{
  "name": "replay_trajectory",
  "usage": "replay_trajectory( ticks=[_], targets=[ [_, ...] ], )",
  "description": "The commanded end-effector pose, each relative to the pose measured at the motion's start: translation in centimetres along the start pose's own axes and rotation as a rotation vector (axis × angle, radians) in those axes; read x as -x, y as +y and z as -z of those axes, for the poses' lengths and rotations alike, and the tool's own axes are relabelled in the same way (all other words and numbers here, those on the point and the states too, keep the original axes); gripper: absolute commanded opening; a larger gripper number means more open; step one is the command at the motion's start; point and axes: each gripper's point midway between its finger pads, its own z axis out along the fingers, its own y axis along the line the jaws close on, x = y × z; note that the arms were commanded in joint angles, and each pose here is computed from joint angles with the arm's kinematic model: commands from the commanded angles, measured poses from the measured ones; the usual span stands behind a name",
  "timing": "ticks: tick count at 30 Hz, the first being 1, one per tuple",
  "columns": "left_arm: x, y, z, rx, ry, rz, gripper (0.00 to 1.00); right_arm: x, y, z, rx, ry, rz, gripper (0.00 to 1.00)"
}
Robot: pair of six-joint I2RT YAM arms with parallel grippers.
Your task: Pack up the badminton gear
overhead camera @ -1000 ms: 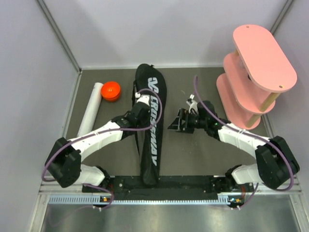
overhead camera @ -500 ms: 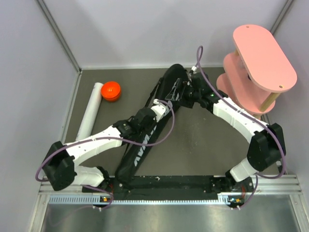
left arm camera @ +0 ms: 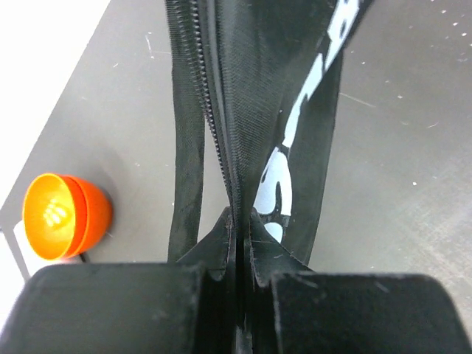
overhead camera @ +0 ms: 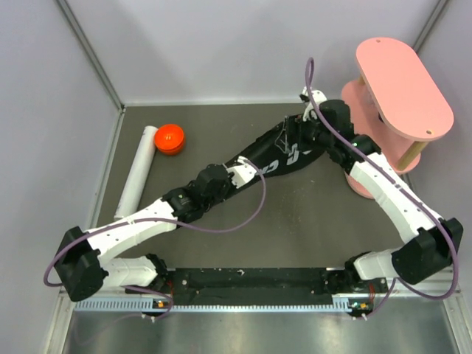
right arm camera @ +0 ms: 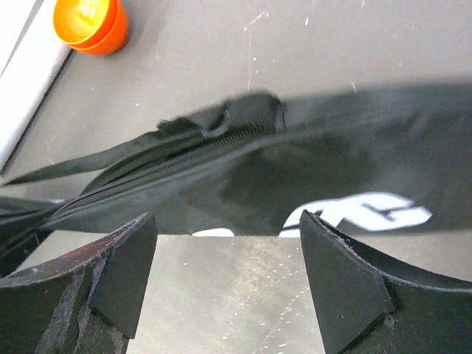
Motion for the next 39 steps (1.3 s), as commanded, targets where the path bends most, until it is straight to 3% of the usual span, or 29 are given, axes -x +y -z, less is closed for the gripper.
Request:
replay_trajectory(
  ticks=[1,6,7,12,13,16,17,18,19,20,23,30,34,36,39],
  targets=[
    [3.1,3.1,0.7,0.136,-0.123,-0.045,0.0,3.9,-0.1,3.0,0.06,-0.115,0.155,0.77],
    [3.2,3.5,1.3,0.164,-0.164,-0.085,0.0,3.3,0.8,3.8,0.149,-0.091,0.151,0.8],
    [2.8,3.7,1.4,0.177,-0.156,-0.085,0.0,2.9,0.9,3.8,0.166,-0.081,0.137,0.84],
    [2.6,2.9,1.4,0.152,-0.169,-0.088,0.0,0.3,2.6,3.2,0.29,0.009,0.082,0.85],
    [2.4,2.7,1.4,0.149,-0.168,-0.091,0.0,0.3,2.4,3.1,0.273,0.011,0.063,0.85],
    [2.8,2.4,1.2,0.157,-0.184,-0.076,0.0,-0.2,-1.5,3.2,-0.028,0.032,-0.206,0.81],
    [3.2,2.6,1.2,0.184,-0.197,-0.05,0.0,-0.2,-2.2,3.7,-0.118,0.027,-0.367,0.81],
    [3.2,2.8,1.2,0.203,-0.198,-0.036,0.0,-0.4,-1.8,4.3,-0.117,0.025,-0.42,0.81],
    [3.0,2.7,1.0,0.212,-0.194,-0.027,0.0,-0.7,-0.8,4.3,-0.123,0.012,-0.451,0.82],
    [3.4,2.7,0.9,0.241,-0.21,-0.004,0.0,-1.4,-2.5,4.2,-0.268,-0.037,-0.562,0.87],
    [3.5,2.0,0.4,0.279,-0.216,-0.013,0.0,-2.7,-0.6,3.4,-0.293,-0.002,-0.585,0.93],
    [3.5,1.7,-0.4,0.422,-0.198,-0.033,0.0,-5.2,1.7,0.9,-0.385,0.03,-0.654,0.95],
    [3.7,0.1,-0.4,0.411,-0.223,-0.021,0.0,-7.7,1.0,-0.5,-0.456,0.057,-0.747,0.76],
    [3.4,-0.8,-0.4,0.386,-0.23,-0.02,0.0,-7.9,0.5,-0.9,-0.488,0.046,-0.739,0.7],
    [3.0,-2.3,-0.4,0.335,-0.24,-0.038,0.0,-7.4,0.2,-1.5,-0.5,0.032,-0.714,0.54]
  ],
)
